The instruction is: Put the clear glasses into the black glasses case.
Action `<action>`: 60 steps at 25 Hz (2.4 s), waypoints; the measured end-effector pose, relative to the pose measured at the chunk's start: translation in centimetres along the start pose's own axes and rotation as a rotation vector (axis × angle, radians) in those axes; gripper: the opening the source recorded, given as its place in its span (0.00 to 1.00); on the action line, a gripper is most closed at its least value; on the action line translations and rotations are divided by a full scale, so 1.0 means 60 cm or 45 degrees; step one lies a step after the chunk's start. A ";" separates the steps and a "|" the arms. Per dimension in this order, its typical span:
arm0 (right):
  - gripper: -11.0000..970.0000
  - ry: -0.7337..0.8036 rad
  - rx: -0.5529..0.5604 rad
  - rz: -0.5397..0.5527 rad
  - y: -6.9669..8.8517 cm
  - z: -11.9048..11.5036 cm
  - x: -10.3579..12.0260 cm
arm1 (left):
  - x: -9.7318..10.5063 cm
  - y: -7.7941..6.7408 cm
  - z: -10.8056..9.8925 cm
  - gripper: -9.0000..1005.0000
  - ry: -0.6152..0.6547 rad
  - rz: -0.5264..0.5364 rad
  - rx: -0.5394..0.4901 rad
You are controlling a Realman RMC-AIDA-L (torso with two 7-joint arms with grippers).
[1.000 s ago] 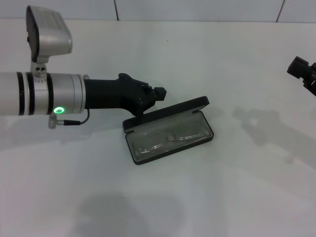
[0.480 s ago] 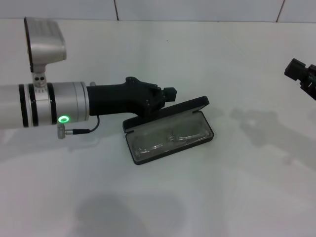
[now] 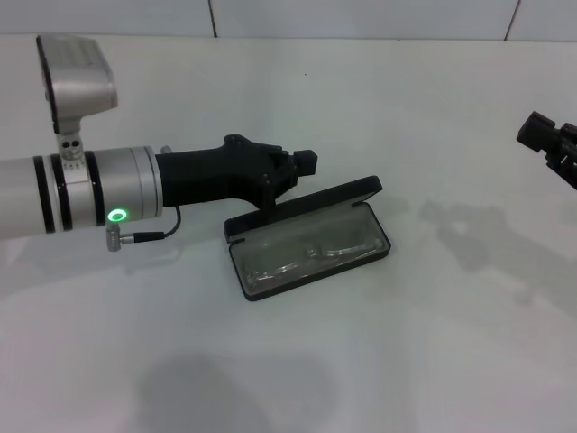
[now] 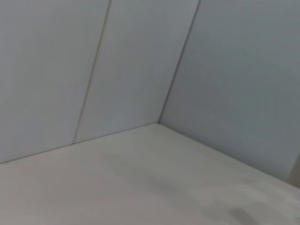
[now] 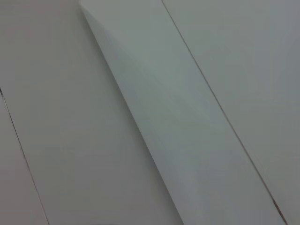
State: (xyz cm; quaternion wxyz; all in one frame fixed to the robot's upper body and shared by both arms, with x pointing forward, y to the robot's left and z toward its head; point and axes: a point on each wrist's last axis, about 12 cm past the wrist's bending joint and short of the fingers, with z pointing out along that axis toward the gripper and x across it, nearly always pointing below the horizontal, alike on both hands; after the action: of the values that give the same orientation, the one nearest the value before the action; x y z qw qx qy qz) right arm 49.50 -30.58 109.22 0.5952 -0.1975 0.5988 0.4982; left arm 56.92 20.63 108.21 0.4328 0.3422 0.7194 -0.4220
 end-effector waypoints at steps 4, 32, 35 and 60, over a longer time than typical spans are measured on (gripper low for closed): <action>0.09 -0.001 -0.001 0.001 0.000 0.000 0.000 | 0.004 0.005 0.002 0.01 0.030 -0.008 -0.027; 0.10 0.011 -0.004 -0.009 -0.006 0.013 -0.003 | 0.042 -0.001 0.007 0.02 0.082 -0.095 -0.036; 0.10 0.011 -0.003 -0.009 -0.007 0.014 -0.004 | 0.047 -0.002 0.005 0.02 0.084 -0.108 -0.039; 0.10 0.043 -0.001 -0.015 -0.011 0.025 -0.001 | 0.051 -0.039 -0.031 0.03 -0.096 -0.122 0.145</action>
State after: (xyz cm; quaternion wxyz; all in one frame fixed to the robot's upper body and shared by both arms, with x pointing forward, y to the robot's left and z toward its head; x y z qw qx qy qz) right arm 50.85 -29.67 109.35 0.5878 -0.2095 0.6075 0.4915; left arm 53.10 21.71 106.65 0.4185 0.3152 0.6931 -0.4951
